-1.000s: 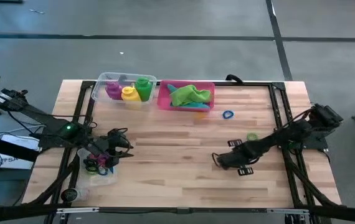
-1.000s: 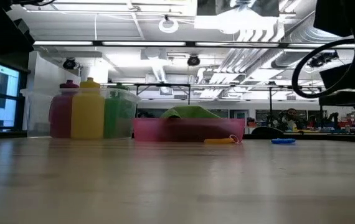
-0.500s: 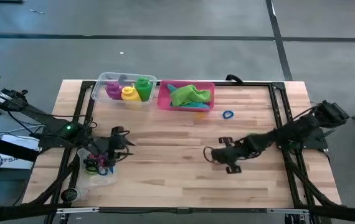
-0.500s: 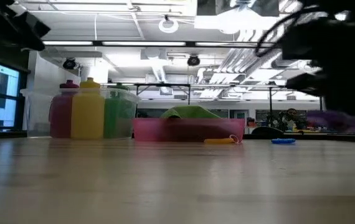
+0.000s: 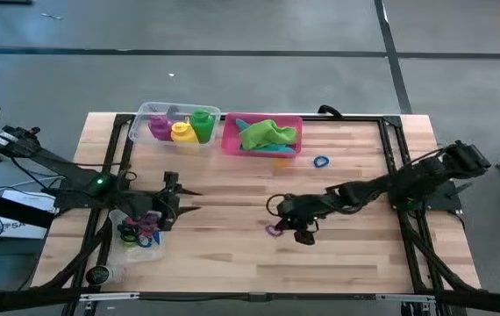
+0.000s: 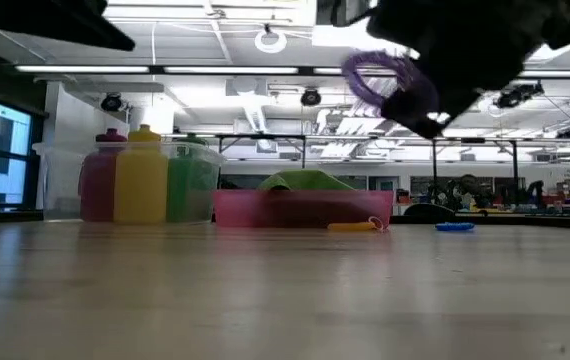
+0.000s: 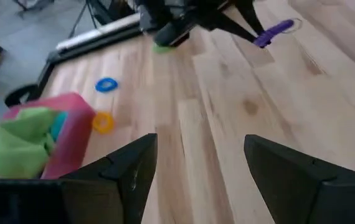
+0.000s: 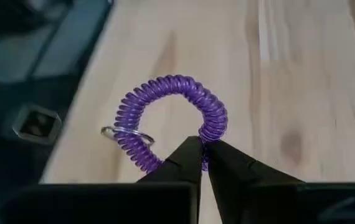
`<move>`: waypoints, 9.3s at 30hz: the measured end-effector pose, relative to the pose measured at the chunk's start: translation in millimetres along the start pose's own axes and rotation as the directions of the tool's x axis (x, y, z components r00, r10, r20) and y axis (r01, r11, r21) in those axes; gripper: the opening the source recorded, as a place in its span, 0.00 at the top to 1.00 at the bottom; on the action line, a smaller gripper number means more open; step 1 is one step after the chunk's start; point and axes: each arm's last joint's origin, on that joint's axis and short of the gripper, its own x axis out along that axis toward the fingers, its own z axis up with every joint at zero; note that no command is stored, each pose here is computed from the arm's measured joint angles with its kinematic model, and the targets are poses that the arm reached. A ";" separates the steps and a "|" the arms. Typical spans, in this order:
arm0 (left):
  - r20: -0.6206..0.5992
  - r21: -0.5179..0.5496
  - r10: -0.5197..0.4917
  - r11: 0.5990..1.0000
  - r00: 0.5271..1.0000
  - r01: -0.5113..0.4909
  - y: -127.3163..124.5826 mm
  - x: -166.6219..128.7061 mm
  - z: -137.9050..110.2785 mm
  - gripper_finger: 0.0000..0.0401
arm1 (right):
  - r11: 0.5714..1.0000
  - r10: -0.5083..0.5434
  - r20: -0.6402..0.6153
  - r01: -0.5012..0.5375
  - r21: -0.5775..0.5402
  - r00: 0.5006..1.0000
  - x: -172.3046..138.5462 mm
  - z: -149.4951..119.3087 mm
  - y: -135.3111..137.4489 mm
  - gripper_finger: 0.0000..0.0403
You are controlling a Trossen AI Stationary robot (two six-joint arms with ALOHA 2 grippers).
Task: Pick & Place Sports Items
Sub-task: Put the purple spring keychain into the bottom transparent bin, then put the green spring keychain into the bottom transparent bin
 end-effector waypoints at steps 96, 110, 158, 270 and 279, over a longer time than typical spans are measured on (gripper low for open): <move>0.456 0.275 -0.449 0.892 0.769 0.358 -0.6 155.2 -1.4 0.52 | 0.967 0.030 0.309 -0.106 0.231 0.950 19.2 16.0 14.7 1.00; 0.419 0.272 -0.512 0.859 0.750 0.435 -3.6 155.7 -5.7 0.52 | 0.967 0.030 0.309 -0.105 0.231 0.951 19.2 15.9 14.7 1.00; 0.445 0.254 -0.463 0.886 0.767 0.387 3.8 157.1 -4.1 1.00 | 0.968 0.007 0.312 -0.085 0.236 0.950 19.2 15.3 14.4 0.53; -0.614 -0.566 -0.512 0.816 0.601 0.117 -7.2 -43.7 -64.3 0.52 | 0.971 -0.185 0.200 0.148 0.188 0.962 -23.1 17.2 4.8 0.53; -0.455 -0.549 -0.427 0.825 0.782 0.131 11.2 -38.5 -53.1 0.52 | 0.914 -0.303 0.034 0.280 0.295 0.952 -72.0 10.2 -9.2 0.53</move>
